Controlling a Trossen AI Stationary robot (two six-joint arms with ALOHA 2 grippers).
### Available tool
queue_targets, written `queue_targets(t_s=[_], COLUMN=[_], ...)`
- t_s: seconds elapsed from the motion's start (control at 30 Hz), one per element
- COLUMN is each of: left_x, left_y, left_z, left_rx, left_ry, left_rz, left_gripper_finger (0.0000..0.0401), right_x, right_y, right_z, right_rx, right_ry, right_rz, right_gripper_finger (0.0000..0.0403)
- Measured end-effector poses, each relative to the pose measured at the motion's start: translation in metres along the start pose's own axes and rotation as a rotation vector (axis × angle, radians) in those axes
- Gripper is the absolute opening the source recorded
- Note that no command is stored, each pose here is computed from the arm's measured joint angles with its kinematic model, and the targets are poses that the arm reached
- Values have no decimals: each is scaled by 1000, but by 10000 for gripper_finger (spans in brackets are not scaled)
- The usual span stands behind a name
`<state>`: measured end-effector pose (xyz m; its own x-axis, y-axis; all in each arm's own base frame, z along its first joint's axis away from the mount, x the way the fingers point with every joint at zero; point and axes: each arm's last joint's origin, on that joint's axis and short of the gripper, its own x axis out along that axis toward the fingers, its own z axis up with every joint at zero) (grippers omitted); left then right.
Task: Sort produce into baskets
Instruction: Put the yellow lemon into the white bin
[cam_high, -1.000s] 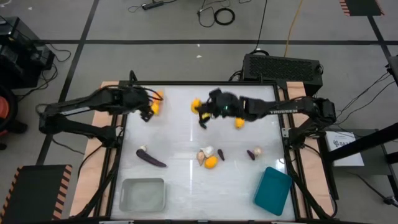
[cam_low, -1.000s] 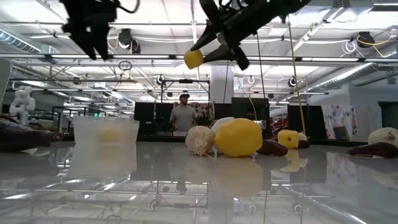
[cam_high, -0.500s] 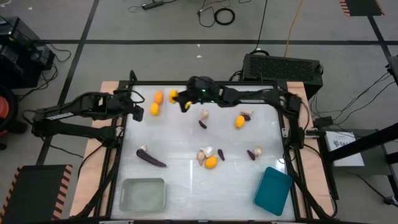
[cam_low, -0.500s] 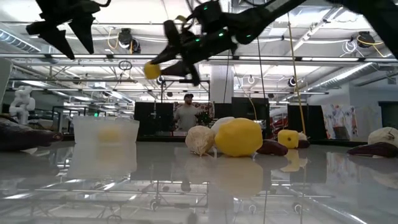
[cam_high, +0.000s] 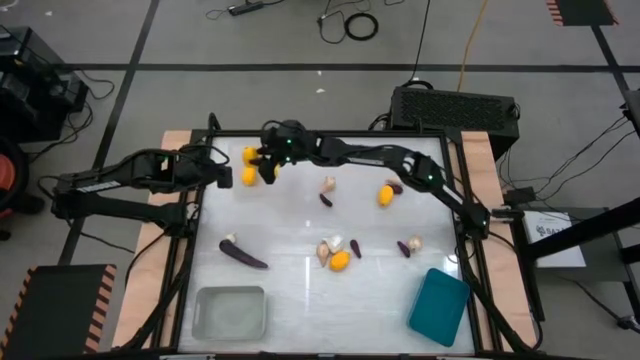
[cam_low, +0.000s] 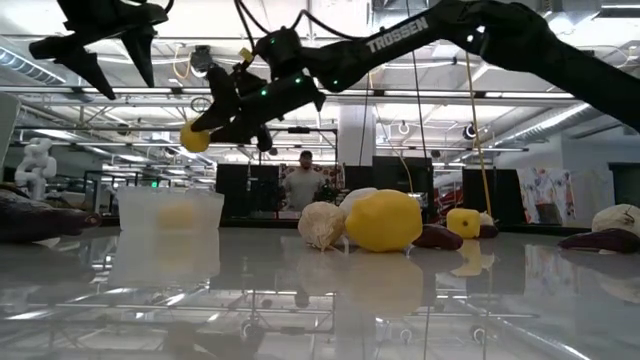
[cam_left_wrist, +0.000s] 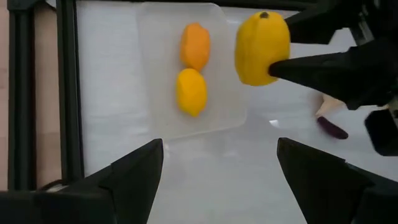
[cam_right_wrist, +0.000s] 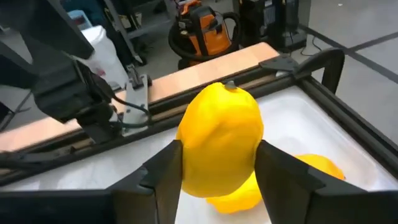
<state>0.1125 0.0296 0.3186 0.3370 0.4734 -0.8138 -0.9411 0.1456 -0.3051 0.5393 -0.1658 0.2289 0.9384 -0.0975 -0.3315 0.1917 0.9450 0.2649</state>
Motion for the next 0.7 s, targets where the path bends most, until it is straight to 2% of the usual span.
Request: queue_targets(t_s=[0.13,0.23,0.37,0.57,0.7], left_x=[0,0,0,0,-1], left_y=[0,0,1,0,-1], left_z=[0,1,2,0,-1], left_rx=[38,129,263,496,628], left_ry=[1,-26,-62,-19,-15], left_rz=[2,13,33,12,-4], left_gripper_finger=[320,320,320,320,320], right_x=[7,8,7,5,-1], right_y=[-4,-8,-9,-7,-4], right_z=[-6,-13,-12,-10,-13], right_rx=[-8,15,16,141,294], right_ry=[3,55,47,66,171], right_rz=[-4,-22,-28,-26,31], right_gripper_finger=[214,238,265,286,288])
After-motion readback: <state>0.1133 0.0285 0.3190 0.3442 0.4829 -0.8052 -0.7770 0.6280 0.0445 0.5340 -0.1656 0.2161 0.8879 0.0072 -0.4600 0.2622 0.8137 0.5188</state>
